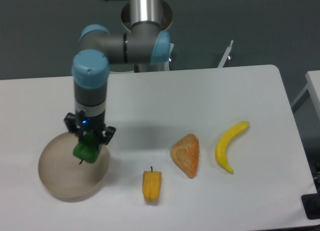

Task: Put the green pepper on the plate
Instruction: 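Carry the green pepper past the yellow pepper toward the beige plate, then lower the green pepper onto the plate and open the gripper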

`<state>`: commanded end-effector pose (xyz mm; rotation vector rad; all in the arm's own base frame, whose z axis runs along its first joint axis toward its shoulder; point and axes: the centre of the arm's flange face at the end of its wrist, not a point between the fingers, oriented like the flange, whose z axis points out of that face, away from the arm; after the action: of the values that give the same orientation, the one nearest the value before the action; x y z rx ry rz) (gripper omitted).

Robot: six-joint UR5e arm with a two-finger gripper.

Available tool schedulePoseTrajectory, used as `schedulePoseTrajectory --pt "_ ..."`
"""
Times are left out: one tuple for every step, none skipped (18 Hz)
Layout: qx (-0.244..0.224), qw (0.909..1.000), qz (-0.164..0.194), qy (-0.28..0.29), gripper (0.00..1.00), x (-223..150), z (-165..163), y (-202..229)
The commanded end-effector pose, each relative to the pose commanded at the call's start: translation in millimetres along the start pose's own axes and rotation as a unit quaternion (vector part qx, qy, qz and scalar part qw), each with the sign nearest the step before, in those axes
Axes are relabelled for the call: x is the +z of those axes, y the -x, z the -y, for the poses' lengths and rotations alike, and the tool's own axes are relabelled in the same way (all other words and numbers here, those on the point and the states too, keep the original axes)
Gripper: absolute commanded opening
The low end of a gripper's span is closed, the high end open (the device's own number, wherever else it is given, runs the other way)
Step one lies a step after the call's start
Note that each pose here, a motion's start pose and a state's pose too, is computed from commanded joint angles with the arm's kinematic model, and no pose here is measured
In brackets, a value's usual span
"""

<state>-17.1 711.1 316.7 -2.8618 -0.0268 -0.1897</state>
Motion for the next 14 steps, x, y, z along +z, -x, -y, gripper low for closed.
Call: schedulePoseTrajectory --pt "0.001 1.0 -0.001 0.001 0.37 4.6 0.6 -1.2" --pt "0.004 1.0 -0.002 0.005 0.37 12.1 -0.1 -5.4" --pt "0.006 1.0 -0.003 0.005 0.37 14.9 0.4 -8.2" --pt "0.008 0.9999 -0.003 0.006 0.37 18.7 0.5 -7.4" --pt "0.011 0.9999 -0.003 0.008 0.37 23.1 0.9 -6.5" --pt "0.015 0.9999 -0.003 0.002 0.37 26.3 2.6 -5.8" --pt "0.015 0.9999 -0.002 0.0 0.37 32.2 3.5 -4.3" --pt "0.017 0.9999 -0.001 -0.004 0.38 34.8 4.0 -4.8" --pt "0.019 0.9998 -0.001 -0.003 0.38 39.6 4.0 -3.9" --pt "0.024 0.9997 -0.002 -0.003 0.38 41.2 4.3 -3.6" --pt "0.028 0.9996 -0.002 -0.002 0.38 42.3 4.2 -3.4" --pt "0.03 0.9995 -0.002 -0.001 0.38 43.4 4.1 -3.2" --pt "0.033 0.9994 -0.003 0.001 0.38 45.7 2.9 -3.1" --pt "0.037 0.9993 -0.003 0.002 0.39 46.3 2.4 -3.1"
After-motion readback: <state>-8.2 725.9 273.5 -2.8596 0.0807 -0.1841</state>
